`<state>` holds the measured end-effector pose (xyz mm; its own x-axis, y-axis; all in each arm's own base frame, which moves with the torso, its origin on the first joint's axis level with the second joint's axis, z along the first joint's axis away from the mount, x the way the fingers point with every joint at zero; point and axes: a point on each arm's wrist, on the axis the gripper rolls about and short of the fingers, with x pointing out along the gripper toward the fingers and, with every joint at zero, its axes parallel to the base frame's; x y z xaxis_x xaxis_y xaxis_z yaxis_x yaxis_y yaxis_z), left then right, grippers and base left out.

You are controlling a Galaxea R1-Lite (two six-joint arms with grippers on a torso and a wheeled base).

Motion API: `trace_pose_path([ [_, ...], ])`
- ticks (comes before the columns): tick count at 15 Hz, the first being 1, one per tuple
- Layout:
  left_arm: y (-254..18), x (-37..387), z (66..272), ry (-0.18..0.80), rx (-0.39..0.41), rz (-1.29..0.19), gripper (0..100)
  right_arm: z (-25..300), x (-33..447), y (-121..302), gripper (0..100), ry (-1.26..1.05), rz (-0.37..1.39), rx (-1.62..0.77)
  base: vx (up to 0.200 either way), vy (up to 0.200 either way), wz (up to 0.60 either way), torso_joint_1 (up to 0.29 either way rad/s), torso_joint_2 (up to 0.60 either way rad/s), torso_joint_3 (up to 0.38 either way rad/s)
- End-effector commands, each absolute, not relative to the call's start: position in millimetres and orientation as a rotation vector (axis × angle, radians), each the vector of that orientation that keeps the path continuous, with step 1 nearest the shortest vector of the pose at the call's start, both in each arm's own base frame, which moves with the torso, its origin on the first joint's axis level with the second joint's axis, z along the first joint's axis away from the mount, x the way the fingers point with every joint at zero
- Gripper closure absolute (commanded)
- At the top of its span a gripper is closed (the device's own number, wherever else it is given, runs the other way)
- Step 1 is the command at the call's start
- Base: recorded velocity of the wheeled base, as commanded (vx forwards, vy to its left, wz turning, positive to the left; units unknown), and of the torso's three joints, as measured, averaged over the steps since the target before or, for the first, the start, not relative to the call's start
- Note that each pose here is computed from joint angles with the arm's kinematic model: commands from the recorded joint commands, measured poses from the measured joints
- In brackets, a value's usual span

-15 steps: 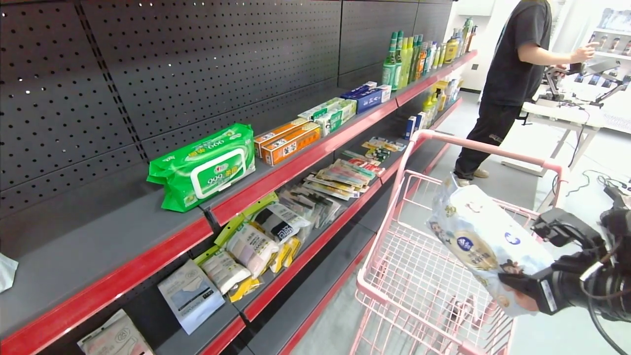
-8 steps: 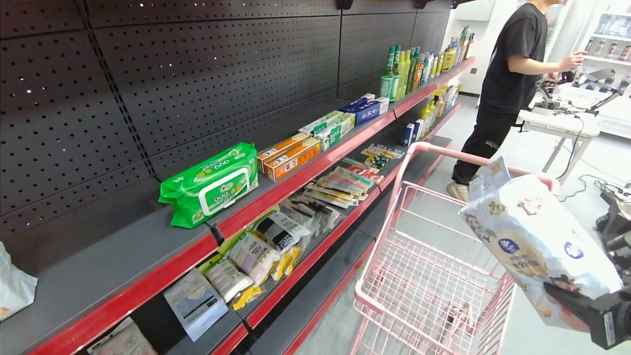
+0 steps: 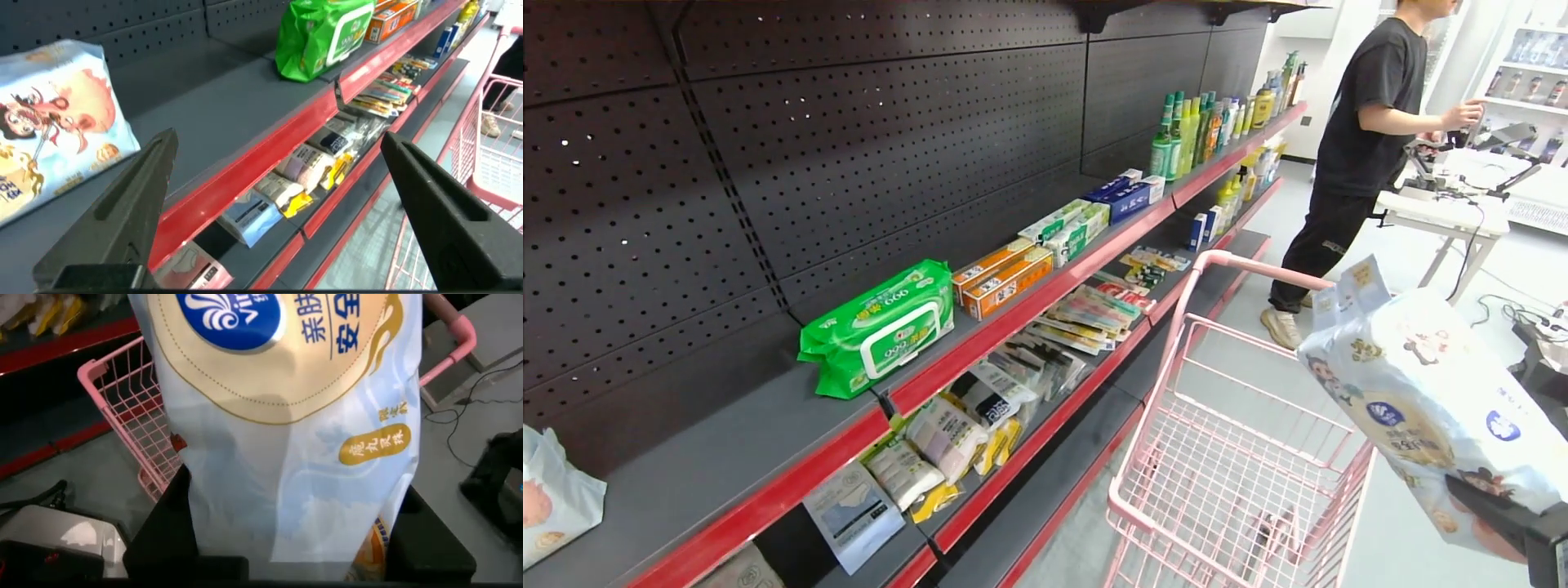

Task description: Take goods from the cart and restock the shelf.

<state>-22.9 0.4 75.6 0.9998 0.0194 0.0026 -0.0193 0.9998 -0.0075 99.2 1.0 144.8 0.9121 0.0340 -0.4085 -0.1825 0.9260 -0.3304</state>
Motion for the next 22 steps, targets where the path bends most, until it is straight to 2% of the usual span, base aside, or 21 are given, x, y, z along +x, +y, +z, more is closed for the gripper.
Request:
trace_pose_path([
  [1,0,-23,76,-0.002,-0.008,0.02,0,145,102,1,100,0.418,0.123,-0.379,0.0,0.0,0.0,0.178,-0.35,-0.173],
  [13,0,-23,76,-0.002,-0.008,0.018,0,143,117,0,100,0.47,0.128,-0.444,0.0,0.0,0.0,0.114,-0.24,-0.123],
  [22,0,-23,76,-0.002,-0.008,0.018,0,139,117,1,100,0.493,0.128,-0.451,0.0,0.0,0.6,0.004,0.0,0.0],
])
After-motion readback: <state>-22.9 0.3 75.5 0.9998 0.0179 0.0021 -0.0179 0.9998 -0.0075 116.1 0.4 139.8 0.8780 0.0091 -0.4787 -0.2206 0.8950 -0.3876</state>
